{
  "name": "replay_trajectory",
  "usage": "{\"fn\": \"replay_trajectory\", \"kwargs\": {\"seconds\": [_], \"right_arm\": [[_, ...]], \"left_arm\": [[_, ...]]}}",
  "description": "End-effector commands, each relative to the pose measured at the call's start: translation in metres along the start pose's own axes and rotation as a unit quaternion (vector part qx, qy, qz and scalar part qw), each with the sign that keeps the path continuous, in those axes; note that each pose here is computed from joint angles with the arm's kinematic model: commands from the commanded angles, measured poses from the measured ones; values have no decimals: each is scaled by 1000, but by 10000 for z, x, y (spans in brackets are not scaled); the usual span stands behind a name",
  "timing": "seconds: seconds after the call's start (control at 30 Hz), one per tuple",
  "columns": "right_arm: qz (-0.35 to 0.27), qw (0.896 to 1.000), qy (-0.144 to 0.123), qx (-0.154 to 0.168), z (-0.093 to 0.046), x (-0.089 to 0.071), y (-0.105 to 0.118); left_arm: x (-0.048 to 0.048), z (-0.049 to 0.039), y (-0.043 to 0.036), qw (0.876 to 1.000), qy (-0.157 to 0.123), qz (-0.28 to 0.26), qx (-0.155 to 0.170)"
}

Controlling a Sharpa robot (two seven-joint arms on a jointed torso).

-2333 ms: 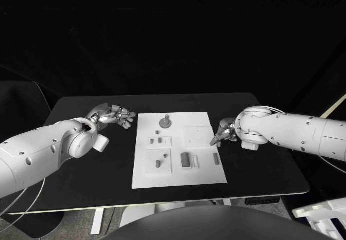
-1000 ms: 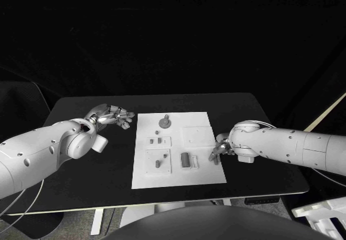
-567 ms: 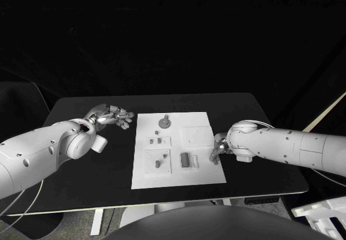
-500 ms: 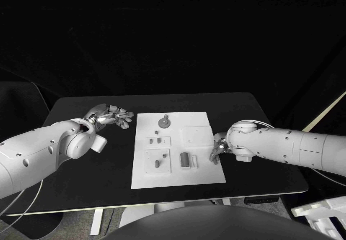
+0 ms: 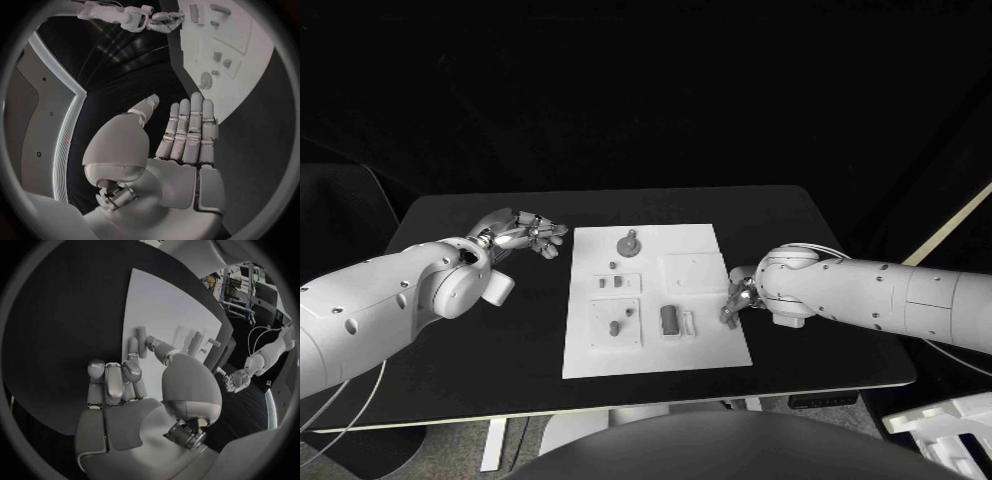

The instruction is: Assemble the parts on the task board

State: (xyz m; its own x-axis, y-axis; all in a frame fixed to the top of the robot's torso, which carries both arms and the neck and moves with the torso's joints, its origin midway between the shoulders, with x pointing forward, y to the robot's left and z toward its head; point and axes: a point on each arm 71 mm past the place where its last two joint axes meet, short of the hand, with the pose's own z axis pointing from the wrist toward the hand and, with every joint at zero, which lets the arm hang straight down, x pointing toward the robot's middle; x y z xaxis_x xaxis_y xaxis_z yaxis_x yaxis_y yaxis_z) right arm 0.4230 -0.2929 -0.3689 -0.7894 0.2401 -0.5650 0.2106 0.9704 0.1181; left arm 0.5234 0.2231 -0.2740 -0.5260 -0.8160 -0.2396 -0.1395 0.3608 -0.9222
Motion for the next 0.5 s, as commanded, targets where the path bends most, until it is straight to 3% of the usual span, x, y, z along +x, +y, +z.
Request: {"fn": "replay_trajectory", "kwargs": {"seconds": [0.03, 0.23, 0.5], "right_arm": [[54, 998, 22, -4, -8, 114, 17], [81, 996, 29, -16, -88, 123, 32], [122, 991, 26, -39, -203, 1, 132]], "left_arm": [[17, 4, -13, 1000, 7, -1, 4], [20, 5, -14, 1000, 8, -1, 3], [20, 5, -12, 1000, 8, -1, 3]]}}
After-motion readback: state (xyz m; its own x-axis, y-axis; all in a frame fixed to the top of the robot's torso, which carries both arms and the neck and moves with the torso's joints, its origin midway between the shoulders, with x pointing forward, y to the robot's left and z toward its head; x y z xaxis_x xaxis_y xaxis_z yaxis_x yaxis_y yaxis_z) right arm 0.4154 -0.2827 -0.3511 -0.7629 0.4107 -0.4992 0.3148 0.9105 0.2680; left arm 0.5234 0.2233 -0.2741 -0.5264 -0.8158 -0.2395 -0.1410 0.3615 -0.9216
